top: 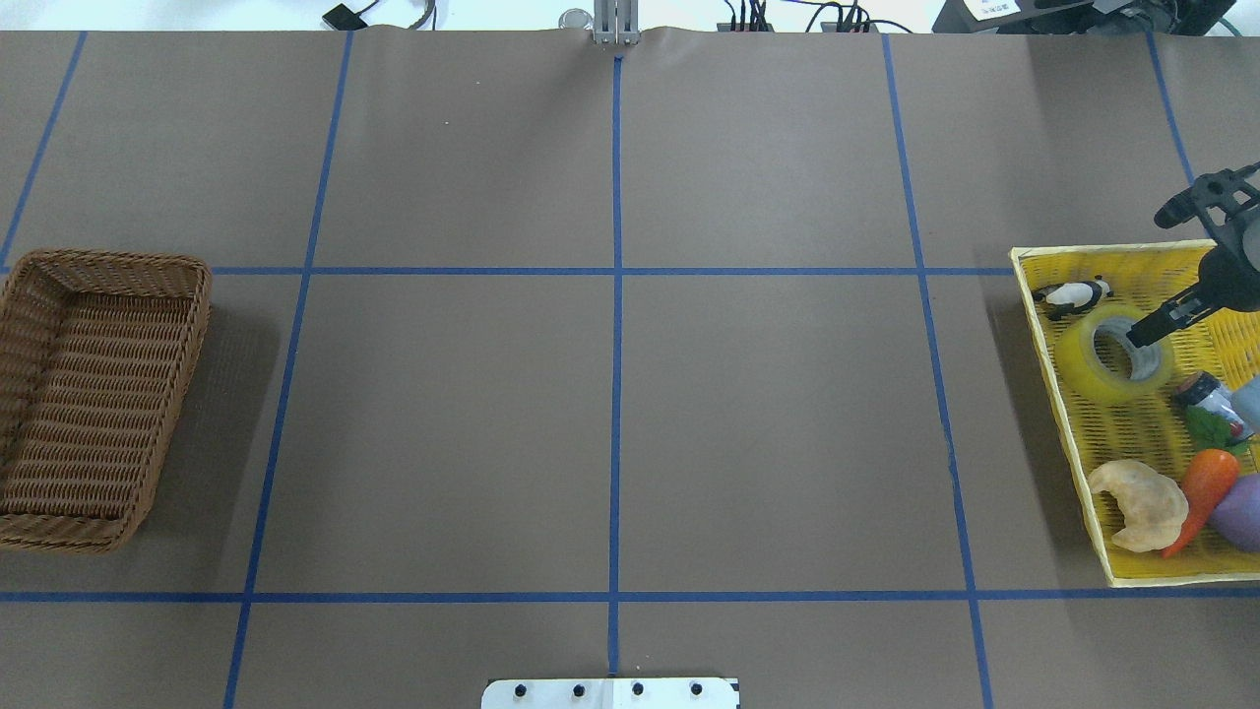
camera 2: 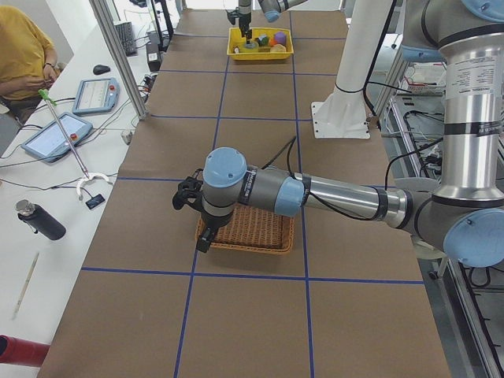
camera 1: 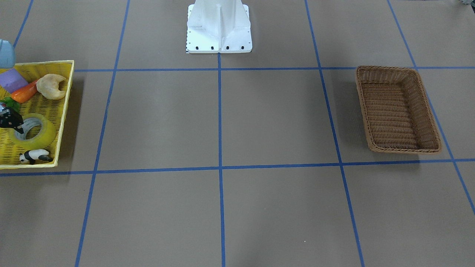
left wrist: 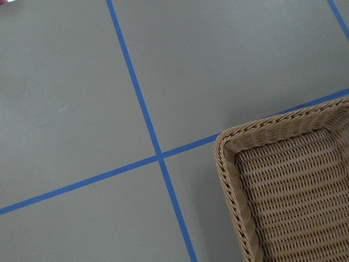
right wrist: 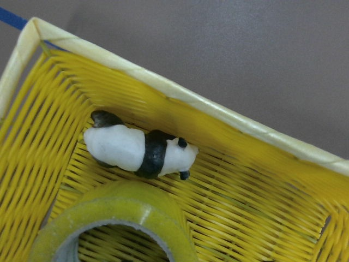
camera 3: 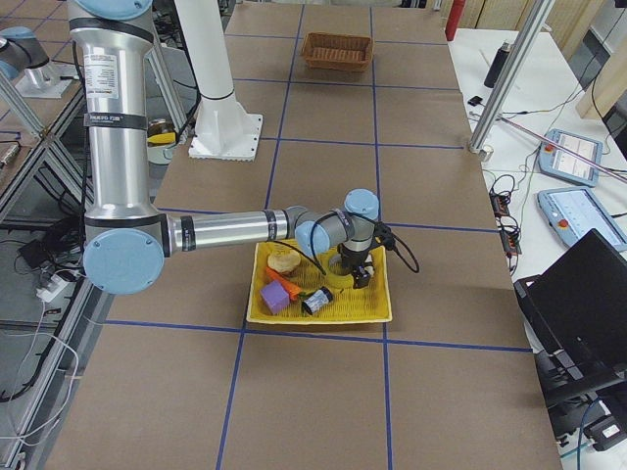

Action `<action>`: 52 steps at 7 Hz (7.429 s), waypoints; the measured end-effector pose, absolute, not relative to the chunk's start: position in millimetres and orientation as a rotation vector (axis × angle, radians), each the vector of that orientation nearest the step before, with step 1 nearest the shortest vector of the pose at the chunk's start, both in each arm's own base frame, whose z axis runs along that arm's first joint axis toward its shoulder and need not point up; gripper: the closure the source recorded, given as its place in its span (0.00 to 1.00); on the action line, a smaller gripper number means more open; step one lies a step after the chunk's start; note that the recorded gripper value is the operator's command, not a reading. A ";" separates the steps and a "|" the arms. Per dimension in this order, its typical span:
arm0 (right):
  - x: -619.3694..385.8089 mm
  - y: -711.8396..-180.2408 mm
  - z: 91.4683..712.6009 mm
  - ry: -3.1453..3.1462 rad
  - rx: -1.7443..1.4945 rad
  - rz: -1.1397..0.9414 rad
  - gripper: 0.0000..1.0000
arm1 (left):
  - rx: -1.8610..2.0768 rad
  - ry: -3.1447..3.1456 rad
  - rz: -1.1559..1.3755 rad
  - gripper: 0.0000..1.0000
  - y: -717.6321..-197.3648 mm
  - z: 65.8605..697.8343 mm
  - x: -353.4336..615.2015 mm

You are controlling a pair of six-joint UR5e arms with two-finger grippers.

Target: Move tape to another basket

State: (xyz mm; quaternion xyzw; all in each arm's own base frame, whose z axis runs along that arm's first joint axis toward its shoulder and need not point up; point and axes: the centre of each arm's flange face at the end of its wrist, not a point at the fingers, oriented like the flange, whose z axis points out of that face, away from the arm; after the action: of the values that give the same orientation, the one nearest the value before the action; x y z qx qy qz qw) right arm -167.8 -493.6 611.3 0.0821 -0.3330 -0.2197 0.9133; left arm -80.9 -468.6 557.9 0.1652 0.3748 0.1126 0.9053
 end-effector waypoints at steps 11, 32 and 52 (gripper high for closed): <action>-96.9 -541.2 493.6 -0.882 0.359 -0.379 1.00 | 0.404 0.769 0.261 0.02 -467.5 545.0 -80.7; -449.5 -485.4 115.3 -1.309 0.594 0.070 1.00 | 0.405 1.479 0.168 0.02 -543.5 195.4 266.6; -396.2 -490.0 118.9 -1.356 0.565 0.047 0.00 | 0.419 1.624 0.086 1.00 -515.7 193.3 320.4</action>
State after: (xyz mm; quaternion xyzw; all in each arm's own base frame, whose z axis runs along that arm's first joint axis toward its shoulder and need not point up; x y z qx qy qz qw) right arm -396.2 -490.0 118.9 0.2576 -0.6184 0.0213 0.7421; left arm 320.4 -515.7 193.3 0.1859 0.7198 0.0381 0.6678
